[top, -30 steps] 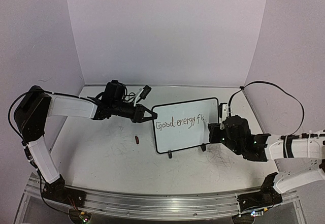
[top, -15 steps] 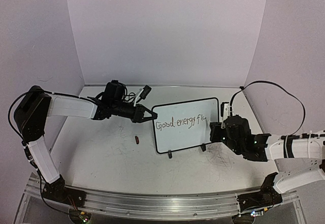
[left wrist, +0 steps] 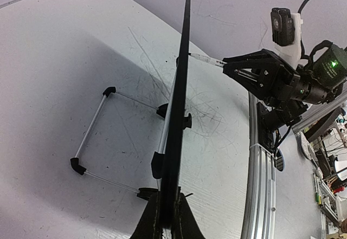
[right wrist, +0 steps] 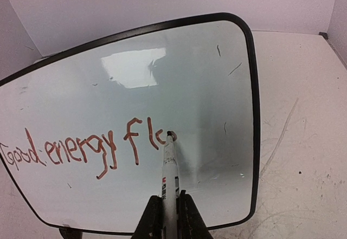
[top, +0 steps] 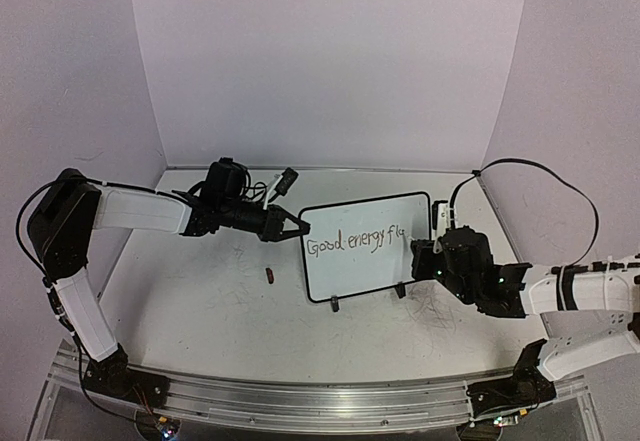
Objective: Write a sentence on the whiteboard
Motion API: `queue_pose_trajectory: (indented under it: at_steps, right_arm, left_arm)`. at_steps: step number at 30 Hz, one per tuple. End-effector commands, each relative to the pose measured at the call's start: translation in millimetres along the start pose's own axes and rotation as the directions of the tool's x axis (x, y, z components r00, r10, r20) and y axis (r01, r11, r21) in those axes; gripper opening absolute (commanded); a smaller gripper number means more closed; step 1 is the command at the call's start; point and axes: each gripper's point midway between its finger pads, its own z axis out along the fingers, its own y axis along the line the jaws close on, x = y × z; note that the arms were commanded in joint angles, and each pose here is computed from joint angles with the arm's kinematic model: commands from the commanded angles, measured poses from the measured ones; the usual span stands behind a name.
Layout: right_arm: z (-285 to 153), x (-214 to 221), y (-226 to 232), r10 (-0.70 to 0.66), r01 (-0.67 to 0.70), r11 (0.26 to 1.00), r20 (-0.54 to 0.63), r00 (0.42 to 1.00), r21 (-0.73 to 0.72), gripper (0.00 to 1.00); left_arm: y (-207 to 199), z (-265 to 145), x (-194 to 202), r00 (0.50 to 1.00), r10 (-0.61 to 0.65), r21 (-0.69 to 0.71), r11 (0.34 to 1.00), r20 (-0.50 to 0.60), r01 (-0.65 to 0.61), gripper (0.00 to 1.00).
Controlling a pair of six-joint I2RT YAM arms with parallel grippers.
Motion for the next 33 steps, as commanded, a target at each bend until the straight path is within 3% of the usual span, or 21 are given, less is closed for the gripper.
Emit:
queue_pose_trajectory:
  at_steps: [1,14,33]
  right_arm:
    - [3,-14,12,0.007,-0.006,0.999,0.028,1.000,-0.040,0.00]
    - [-22,-18,-10,0.070,-0.069,0.997,0.075,0.995,-0.020,0.00]
    - [-5,-34,0,0.014,-0.015,1.000,0.085,0.996,0.006,0.00]
  left_arm:
    - [4,-1,6,1.000,0.009,-0.045,0.999,-0.021,-0.010,0.00]
    - [4,-1,6,1.000,0.011,-0.047,0.999,-0.021,-0.012,0.00]
    - [3,0,7,1.000,0.010,-0.043,0.999,-0.024,-0.011,0.00]
